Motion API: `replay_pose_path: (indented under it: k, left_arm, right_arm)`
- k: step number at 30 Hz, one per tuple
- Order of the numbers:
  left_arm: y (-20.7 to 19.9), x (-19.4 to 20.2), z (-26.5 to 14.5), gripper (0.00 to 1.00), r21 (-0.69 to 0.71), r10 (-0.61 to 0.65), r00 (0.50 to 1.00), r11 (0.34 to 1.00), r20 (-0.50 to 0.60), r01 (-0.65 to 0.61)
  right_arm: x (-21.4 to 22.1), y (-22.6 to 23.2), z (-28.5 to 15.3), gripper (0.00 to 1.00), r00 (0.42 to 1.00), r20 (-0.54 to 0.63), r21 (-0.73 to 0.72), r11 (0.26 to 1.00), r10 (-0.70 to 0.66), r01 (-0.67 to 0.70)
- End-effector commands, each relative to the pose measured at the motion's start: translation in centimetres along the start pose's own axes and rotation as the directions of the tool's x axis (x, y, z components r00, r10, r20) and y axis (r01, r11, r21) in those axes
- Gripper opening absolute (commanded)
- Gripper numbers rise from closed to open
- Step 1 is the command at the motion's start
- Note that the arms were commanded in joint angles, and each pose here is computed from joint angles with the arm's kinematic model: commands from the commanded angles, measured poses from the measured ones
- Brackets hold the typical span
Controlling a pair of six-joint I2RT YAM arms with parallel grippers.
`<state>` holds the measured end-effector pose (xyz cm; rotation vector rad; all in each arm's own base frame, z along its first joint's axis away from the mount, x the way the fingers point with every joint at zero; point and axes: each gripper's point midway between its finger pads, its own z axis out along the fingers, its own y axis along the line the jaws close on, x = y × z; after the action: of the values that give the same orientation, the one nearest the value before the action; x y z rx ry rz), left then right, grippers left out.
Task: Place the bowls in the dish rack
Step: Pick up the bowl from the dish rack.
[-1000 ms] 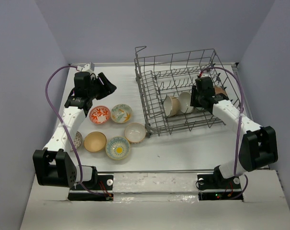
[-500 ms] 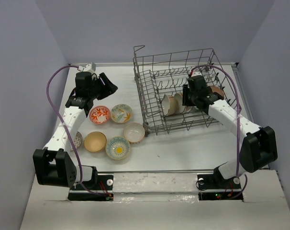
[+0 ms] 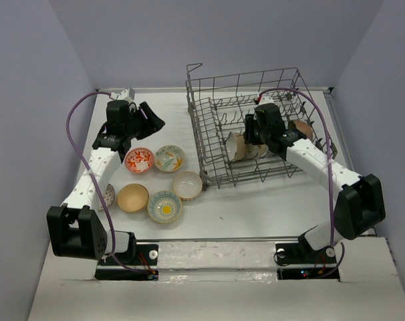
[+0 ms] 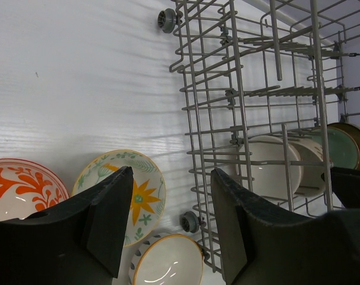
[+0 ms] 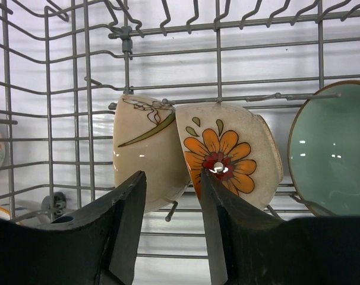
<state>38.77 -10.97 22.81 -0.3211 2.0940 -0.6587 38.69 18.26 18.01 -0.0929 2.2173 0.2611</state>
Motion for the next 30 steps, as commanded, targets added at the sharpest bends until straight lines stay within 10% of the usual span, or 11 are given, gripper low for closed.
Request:
replay_pose_path:
  k: [1,30]
  left_arm:
    - [-0.8,-0.6,-0.1,0.64,0.03,0.017,0.999,0.999,0.034,-0.018]
    - [-0.9,-0.7,-0.3,0.64,0.031,0.028,0.999,0.999,0.036,-0.029]
  right_arm:
    - [-1.2,1.0,0.3,0.47,0.999,0.035,-0.015,1.0,0.017,-0.016]
    - [-2.3,-4.1,0.2,0.82,0.997,0.067,0.257,0.966,-0.046,0.027]
